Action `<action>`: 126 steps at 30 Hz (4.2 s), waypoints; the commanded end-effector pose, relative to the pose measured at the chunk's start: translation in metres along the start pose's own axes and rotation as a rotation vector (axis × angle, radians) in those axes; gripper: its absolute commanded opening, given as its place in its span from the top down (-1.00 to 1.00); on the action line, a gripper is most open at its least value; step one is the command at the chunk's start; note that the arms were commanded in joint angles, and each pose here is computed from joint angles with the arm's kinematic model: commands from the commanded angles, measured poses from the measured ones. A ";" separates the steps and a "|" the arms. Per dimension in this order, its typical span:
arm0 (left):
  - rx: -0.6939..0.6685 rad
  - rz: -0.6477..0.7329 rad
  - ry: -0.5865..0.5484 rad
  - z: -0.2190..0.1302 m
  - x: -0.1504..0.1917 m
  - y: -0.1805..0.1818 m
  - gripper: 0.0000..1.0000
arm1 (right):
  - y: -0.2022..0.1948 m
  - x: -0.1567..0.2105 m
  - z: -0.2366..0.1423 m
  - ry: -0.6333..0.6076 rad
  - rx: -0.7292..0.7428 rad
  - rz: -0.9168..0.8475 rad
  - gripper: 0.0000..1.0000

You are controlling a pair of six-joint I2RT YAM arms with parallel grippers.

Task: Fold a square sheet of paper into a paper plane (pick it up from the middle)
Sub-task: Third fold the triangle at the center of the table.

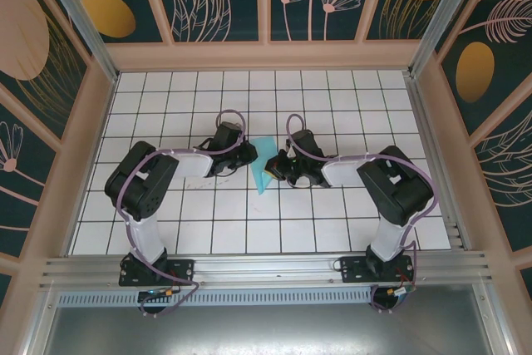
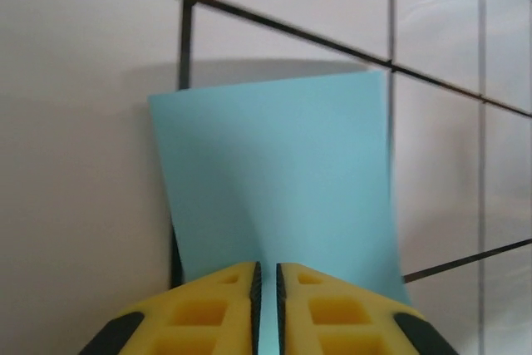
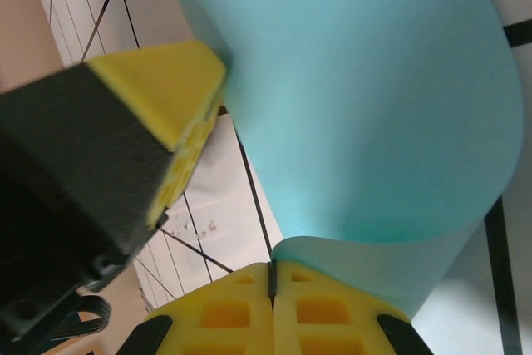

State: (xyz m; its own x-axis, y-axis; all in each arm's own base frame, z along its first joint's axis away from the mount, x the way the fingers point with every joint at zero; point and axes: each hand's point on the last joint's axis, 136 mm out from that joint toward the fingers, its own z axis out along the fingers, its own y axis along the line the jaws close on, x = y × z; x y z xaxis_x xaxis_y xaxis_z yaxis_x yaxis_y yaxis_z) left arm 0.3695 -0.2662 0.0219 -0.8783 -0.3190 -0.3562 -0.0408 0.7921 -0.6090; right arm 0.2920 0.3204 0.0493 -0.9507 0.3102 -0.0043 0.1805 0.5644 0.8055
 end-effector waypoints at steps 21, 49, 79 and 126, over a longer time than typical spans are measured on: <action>-0.074 0.010 0.040 0.010 0.009 0.018 0.84 | 0.020 -0.002 0.019 0.043 -0.091 -0.048 1.00; -0.068 0.012 0.047 0.009 0.011 0.017 0.91 | 0.011 -0.002 0.033 0.063 -0.058 -0.055 1.00; -0.065 0.017 0.049 0.008 0.012 0.017 0.94 | 0.003 -0.003 0.044 0.084 -0.039 -0.065 1.00; 0.029 -0.077 -0.043 -0.049 0.002 -0.001 0.75 | -0.027 -0.001 0.044 0.074 0.078 -0.033 0.49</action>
State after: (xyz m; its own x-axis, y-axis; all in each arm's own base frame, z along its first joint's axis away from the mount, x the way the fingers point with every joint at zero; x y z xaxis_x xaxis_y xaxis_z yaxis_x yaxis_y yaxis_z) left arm 0.3450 -0.2340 0.0476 -0.8477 -0.3997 -0.3488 -0.1217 0.7865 -0.6054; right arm 0.3077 0.3530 0.0290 -0.9777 0.2095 -0.0155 0.1066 0.5584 0.8227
